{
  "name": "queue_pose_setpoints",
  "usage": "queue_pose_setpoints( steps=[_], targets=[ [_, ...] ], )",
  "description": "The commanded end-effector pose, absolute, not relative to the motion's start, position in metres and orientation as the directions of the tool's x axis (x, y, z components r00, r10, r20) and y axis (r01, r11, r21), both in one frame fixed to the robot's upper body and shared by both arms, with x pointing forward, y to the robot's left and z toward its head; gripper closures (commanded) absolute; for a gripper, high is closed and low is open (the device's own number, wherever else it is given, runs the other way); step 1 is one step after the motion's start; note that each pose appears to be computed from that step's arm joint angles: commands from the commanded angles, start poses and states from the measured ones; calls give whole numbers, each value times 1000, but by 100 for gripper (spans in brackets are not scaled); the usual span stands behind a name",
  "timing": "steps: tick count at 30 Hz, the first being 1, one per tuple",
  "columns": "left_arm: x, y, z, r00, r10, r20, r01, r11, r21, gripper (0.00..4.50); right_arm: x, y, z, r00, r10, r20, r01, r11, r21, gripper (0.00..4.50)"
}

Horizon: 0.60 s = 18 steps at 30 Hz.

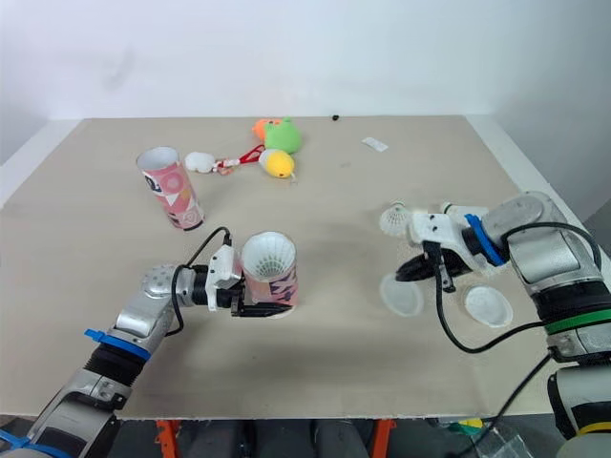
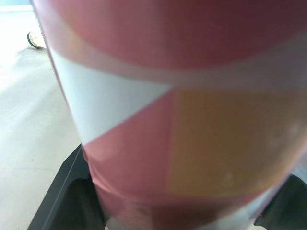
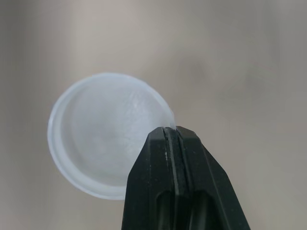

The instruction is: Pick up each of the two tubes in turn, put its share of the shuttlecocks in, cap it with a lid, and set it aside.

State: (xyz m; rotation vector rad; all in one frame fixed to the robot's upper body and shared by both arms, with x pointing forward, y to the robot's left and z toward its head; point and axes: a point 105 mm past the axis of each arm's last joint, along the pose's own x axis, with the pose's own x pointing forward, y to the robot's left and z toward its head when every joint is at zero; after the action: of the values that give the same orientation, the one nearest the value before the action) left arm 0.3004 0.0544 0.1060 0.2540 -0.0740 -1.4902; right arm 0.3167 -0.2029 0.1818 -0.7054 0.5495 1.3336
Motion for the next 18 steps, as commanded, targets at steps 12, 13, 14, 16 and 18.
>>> queue_pose_setpoints(
  steps=[12, 13, 14, 16, 18],
  targets=[
    [302, 58, 83, 57, -979, -197, 992, 34, 118, 147, 294, -87, 292, 2, 757, -653, -833, -360, -420, 446],
    [301, 58, 81, 41, -977, -210, 995, 20, 102, 147, 295, -77, 292, -8, 747, -665, -810, -394, -433, 446],
    [300, 58, 80, 27, -975, -221, 996, 8, 87, 147, 295, -69, 292, -14, 737, -676, -791, -422, -443, 446],
    [297, 58, 77, 4, -972, -233, 999, -7, 46, 147, 295, -57, 289, -25, 711, -703, -748, -479, -459, 446],
    [295, 60, 76, -12, -969, -247, 1000, -19, 25, 147, 294, -50, 287, -30, 690, -724, -715, -521, -467, 446]
  ],
)
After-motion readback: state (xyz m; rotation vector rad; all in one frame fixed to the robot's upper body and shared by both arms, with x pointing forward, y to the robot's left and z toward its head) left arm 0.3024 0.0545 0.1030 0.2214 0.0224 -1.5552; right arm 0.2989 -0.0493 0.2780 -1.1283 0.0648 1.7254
